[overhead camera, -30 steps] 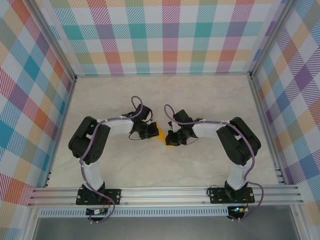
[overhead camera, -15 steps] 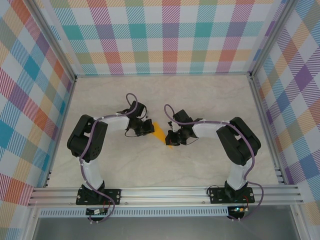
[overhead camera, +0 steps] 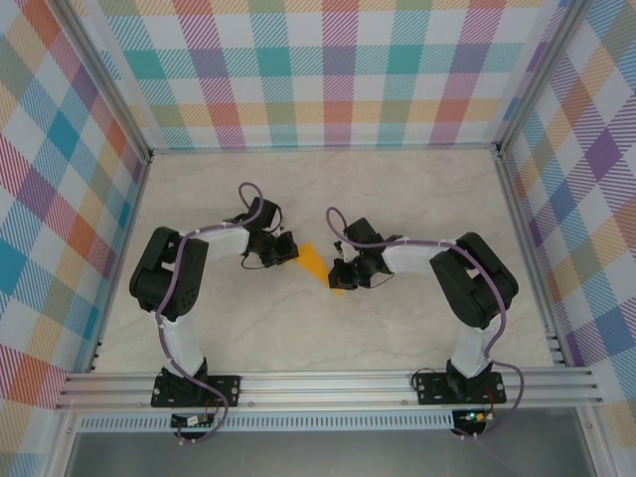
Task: Fold a paper plane with a square sheet of paper (pick it up from the middle)
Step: Fold the wing for the fifth time at the center of the table.
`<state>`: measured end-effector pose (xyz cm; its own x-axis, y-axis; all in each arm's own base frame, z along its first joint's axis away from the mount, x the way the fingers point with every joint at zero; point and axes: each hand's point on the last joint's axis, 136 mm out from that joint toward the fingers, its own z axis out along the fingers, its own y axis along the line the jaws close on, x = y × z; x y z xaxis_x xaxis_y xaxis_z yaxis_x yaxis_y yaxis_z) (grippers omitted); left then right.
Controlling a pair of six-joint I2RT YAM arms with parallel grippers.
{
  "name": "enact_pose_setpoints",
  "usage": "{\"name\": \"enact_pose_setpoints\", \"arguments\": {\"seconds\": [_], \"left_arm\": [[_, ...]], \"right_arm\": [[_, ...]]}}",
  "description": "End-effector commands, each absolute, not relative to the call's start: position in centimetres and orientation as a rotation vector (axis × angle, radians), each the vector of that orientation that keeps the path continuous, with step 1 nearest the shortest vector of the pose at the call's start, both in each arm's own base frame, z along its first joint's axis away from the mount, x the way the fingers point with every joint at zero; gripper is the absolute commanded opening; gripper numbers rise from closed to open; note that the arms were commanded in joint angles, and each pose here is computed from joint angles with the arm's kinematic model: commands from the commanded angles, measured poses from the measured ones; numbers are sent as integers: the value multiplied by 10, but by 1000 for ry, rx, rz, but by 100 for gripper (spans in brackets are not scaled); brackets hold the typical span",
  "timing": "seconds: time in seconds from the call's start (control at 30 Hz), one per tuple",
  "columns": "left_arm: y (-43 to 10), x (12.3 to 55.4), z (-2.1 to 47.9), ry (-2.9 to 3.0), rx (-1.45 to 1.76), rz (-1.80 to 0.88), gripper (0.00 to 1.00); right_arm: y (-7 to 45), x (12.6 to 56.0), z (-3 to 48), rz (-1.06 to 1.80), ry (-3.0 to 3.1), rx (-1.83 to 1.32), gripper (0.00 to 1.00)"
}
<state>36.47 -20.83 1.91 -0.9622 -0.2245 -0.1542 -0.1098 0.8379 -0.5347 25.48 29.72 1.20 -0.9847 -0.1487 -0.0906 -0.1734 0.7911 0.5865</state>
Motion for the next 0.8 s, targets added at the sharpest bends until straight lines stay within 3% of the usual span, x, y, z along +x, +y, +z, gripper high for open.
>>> {"name": "enact_pose_setpoints", "arguments": {"seconds": [0.0,0.27,0.4,0.6,0.77], "left_arm": [[-146,387,8,2759,-457,-485,8],[-147,413,44,2665,-415,-486,8],[-147,406,61,2653,-385,-504,9],[-178,378,86,2584,-329,-719,10],[-222,339,77,2608,-275,-861,10]], "right_arm": [[240,208,-51,601,3236,-139,5],[241,208,-51,613,3237,-139,5],[243,209,-50,626,3230,-140,5],[245,209,-49,644,3226,-143,5],[246,209,-48,650,3224,-144,5]]}}
